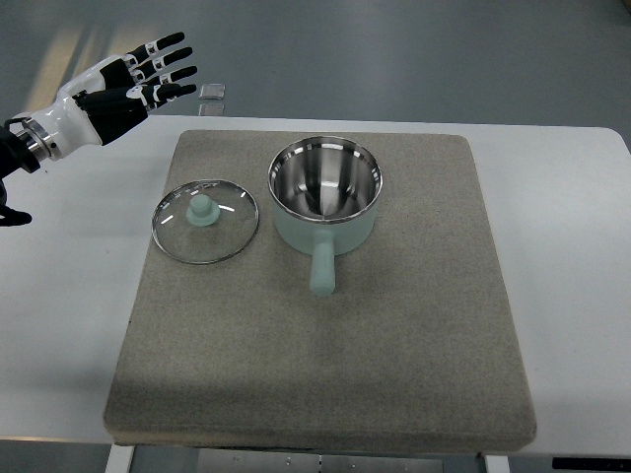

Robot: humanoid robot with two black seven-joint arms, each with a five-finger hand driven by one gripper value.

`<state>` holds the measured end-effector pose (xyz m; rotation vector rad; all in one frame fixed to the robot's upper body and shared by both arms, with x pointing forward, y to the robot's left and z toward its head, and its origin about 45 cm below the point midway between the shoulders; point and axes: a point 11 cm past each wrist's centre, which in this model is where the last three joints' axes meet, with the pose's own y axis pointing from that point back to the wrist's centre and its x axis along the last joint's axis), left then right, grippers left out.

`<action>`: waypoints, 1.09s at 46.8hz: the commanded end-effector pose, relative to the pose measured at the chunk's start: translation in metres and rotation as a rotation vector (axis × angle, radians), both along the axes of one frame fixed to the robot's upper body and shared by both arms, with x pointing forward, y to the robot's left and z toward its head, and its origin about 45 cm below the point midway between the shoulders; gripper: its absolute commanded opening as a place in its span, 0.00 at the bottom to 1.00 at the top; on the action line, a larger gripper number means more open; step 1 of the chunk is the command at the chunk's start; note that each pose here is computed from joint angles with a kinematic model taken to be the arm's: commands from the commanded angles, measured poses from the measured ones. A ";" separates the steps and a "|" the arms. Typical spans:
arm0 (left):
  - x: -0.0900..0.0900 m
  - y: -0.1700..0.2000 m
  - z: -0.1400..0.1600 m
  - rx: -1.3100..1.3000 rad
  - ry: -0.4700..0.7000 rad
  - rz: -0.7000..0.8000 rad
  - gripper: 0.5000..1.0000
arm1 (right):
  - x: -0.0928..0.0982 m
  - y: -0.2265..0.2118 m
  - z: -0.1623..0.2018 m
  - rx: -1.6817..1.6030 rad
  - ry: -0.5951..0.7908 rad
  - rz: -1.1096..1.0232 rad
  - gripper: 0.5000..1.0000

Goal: Place lid left of pot with left hand

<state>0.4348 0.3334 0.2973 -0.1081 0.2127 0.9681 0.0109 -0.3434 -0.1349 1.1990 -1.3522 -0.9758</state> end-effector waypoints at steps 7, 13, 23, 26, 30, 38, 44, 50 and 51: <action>0.000 0.005 -0.001 -0.067 0.042 0.010 0.99 | 0.000 0.000 0.000 0.000 0.000 0.000 0.84; 0.001 0.011 -0.001 -0.087 0.048 0.004 0.99 | 0.001 0.000 0.000 0.000 -0.001 0.000 0.84; 0.003 0.019 0.000 -0.108 0.046 0.017 0.99 | 0.001 0.000 0.000 0.000 -0.001 0.001 0.84; 0.002 0.020 -0.001 -0.122 0.051 0.021 0.99 | 0.001 0.000 0.000 -0.002 -0.001 0.000 0.84; 0.001 0.020 -0.004 -0.125 0.057 0.022 0.99 | 0.001 0.000 0.000 0.000 -0.001 0.000 0.84; 0.001 0.020 -0.007 -0.119 0.064 0.023 0.99 | 0.000 0.000 0.000 0.000 0.001 0.001 0.84; 0.001 0.019 -0.010 -0.115 0.071 0.024 0.99 | 0.001 0.000 0.000 0.000 -0.001 0.000 0.84; 0.003 0.015 -0.014 -0.125 0.079 0.022 0.99 | 0.000 0.000 0.000 0.000 0.000 0.000 0.84; 0.003 0.015 -0.014 -0.123 0.079 0.024 0.99 | 0.001 0.000 0.000 0.000 -0.001 0.000 0.84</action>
